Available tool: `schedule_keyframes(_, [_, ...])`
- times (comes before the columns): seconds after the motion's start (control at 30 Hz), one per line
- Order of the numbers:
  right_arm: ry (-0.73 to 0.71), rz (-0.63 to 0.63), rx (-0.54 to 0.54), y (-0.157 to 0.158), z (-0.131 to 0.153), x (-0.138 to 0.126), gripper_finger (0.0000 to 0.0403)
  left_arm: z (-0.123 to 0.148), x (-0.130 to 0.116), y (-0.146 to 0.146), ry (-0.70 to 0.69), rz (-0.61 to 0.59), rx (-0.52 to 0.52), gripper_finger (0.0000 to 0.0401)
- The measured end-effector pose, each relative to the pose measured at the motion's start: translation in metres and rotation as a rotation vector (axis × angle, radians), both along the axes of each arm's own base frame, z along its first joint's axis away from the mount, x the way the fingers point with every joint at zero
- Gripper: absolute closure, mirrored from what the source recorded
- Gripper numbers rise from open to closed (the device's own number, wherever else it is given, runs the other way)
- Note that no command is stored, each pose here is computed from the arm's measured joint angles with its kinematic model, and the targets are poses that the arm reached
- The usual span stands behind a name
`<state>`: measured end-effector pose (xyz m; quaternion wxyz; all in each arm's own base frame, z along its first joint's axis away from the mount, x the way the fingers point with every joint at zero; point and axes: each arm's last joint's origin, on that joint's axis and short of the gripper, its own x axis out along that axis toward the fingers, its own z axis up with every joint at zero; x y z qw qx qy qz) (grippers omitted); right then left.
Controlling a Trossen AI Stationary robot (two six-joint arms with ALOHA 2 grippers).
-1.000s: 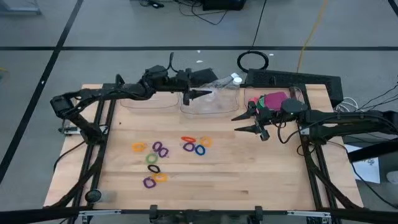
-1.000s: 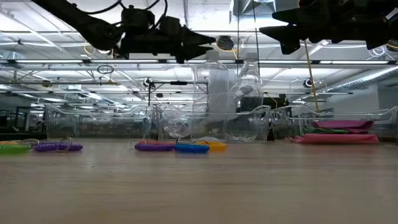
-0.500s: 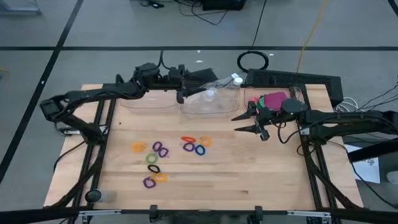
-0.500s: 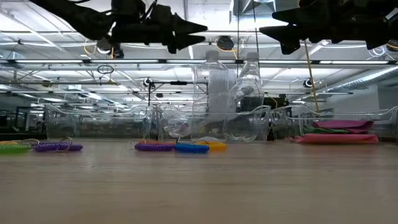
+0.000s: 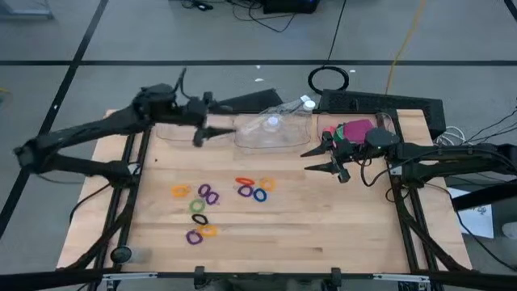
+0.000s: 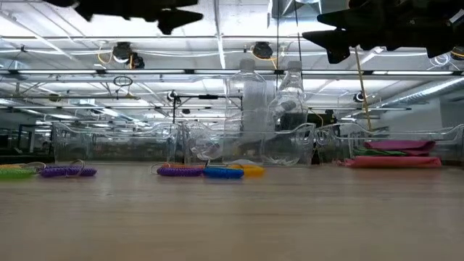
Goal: Pick & Place Sports Items
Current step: Put the top right yellow spring keychain into the left transparent bin
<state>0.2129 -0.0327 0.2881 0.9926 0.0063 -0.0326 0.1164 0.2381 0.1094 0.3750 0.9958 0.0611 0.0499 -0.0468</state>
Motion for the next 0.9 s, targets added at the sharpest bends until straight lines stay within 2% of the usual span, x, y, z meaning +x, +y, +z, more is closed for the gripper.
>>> schedule_keyframes(0.2, [-0.003, 0.000, -0.001, 0.000, 0.000, 0.000, 0.0206, -0.010, -0.027, -0.043, 0.265, -0.076, -0.089, 0.0121])
schedule_keyframes(0.4, [-0.006, -0.001, -0.008, 0.000, 0.000, 0.000, 0.0206, -0.033, -0.039, -0.081, 0.595, -0.061, -0.174, 0.0121])
schedule_keyframes(0.73, [-0.018, 0.000, 0.000, 0.000, 0.002, 0.000, 0.0206, -0.080, -0.015, -0.134, 1.025, 0.152, -0.255, 0.0121])
schedule_keyframes(0.8, [-0.018, 0.000, -0.001, 0.000, 0.002, 0.000, 0.0206, -0.092, -0.006, -0.143, 1.072, 0.203, -0.249, 0.0121])
schedule_keyframes(0.9, [-0.018, -0.001, -0.001, 0.000, 0.002, 0.000, 0.0206, -0.105, 0.011, -0.153, 1.055, 0.247, -0.205, 0.0121])
